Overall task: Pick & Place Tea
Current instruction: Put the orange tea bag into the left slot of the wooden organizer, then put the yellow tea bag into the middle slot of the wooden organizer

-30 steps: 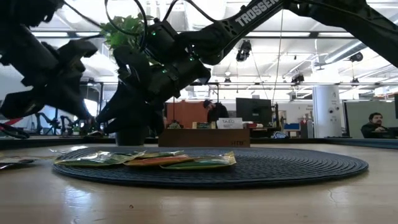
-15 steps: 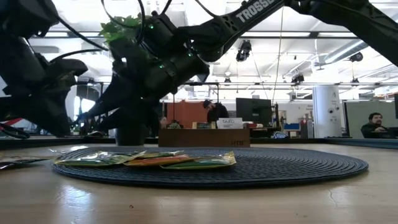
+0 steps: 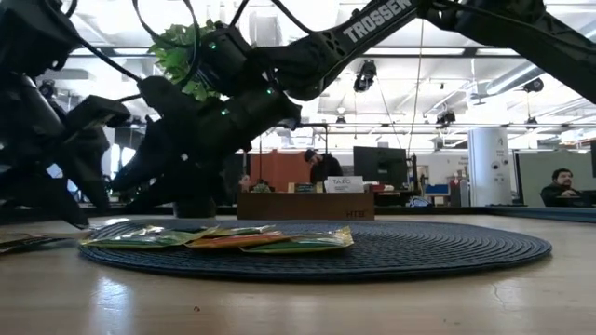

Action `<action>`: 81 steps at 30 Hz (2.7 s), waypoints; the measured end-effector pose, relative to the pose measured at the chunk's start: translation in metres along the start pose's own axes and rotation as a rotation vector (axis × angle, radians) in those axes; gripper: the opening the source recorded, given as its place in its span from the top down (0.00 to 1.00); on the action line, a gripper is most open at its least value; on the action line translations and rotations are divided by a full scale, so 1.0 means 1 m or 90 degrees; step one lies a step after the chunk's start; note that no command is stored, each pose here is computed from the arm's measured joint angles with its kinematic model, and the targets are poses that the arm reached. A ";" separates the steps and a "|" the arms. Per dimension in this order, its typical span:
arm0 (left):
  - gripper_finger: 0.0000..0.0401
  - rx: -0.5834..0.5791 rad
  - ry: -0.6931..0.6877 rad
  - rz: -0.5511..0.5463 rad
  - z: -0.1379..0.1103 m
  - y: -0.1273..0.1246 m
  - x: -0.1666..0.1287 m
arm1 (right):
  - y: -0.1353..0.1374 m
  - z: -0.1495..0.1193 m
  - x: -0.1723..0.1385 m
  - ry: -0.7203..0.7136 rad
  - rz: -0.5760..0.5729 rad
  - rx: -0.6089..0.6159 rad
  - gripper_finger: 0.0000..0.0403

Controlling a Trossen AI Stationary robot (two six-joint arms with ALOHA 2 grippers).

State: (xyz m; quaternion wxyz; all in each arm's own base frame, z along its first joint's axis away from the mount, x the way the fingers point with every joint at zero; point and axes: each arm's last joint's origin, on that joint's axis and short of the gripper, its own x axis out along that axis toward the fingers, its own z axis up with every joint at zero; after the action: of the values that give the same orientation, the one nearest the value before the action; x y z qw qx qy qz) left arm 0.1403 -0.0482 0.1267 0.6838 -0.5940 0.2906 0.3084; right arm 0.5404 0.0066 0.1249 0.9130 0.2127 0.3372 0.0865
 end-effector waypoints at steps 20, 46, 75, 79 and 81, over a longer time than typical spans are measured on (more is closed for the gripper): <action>0.70 -0.007 0.015 -0.049 -0.004 0.003 0.014 | -0.011 -0.017 0.014 0.050 -0.033 0.009 0.54; 1.00 0.066 0.028 -0.024 -0.005 0.005 0.015 | -0.007 -0.009 0.009 0.024 -0.024 0.003 0.56; 1.00 0.284 -0.191 0.235 0.022 -0.049 -0.062 | -0.006 0.079 -0.153 0.014 -0.173 -0.111 0.56; 1.00 0.167 -0.223 0.234 0.023 -0.030 -0.053 | -0.008 0.076 -0.142 0.017 -0.112 -0.062 0.53; 1.00 0.127 -0.225 0.219 0.023 -0.025 -0.051 | -0.008 0.071 -0.134 0.027 -0.092 -0.038 0.51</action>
State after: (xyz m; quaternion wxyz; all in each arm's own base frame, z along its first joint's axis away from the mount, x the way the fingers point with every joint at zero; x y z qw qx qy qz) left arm 0.1274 -0.0318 0.1846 0.7165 -0.4023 0.2927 0.4889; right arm 0.4860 -0.0646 0.2472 0.9152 0.1590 0.3686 0.0351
